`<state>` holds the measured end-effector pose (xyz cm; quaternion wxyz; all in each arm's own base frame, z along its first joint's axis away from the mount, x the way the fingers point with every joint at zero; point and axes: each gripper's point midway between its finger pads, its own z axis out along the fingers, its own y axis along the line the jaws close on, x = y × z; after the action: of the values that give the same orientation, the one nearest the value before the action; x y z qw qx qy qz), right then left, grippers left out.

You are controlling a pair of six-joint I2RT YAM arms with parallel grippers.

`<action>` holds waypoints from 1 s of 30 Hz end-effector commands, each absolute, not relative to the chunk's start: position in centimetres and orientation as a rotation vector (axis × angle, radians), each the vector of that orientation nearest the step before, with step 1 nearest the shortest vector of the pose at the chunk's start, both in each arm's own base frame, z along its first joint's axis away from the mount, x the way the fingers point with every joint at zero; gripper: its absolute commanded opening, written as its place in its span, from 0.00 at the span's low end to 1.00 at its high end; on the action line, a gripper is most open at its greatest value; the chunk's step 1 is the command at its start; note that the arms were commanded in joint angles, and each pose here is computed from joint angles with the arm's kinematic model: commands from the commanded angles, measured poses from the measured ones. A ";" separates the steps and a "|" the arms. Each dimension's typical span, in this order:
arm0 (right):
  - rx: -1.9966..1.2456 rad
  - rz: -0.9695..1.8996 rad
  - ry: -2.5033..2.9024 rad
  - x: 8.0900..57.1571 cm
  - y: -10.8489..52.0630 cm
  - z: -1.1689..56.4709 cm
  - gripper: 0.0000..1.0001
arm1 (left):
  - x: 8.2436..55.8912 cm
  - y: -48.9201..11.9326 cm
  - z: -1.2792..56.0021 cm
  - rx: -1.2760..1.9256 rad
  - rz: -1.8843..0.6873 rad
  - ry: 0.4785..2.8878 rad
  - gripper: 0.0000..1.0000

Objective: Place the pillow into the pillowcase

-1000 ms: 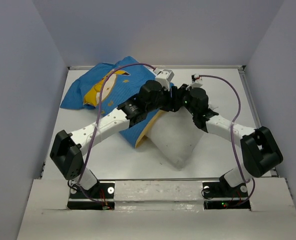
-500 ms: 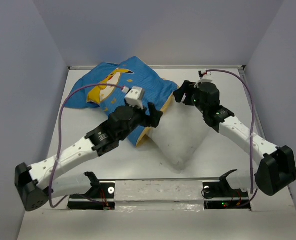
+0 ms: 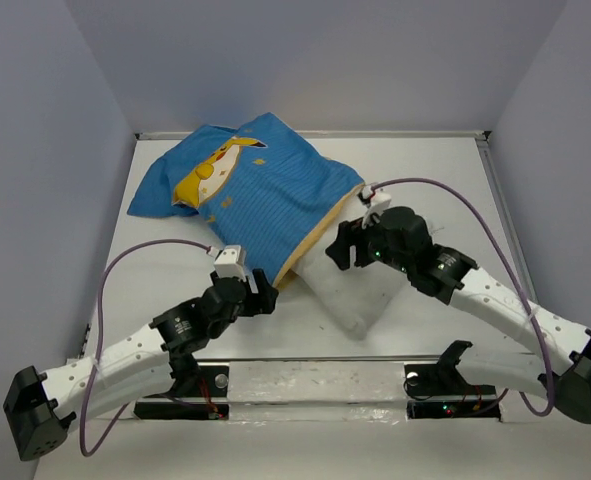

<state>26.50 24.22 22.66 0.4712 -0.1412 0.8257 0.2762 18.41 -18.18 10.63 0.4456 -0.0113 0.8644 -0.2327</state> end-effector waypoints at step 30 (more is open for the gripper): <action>-0.302 0.770 1.738 24.1 31.2 29.8 0.00 | 27.3 -30.9 35.8 0.339 -0.929 1.663 0.00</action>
<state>25.80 28.80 22.95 0.5257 -0.1640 0.8151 0.1797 28.65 -26.32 30.07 0.5647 0.0643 0.7646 -0.3040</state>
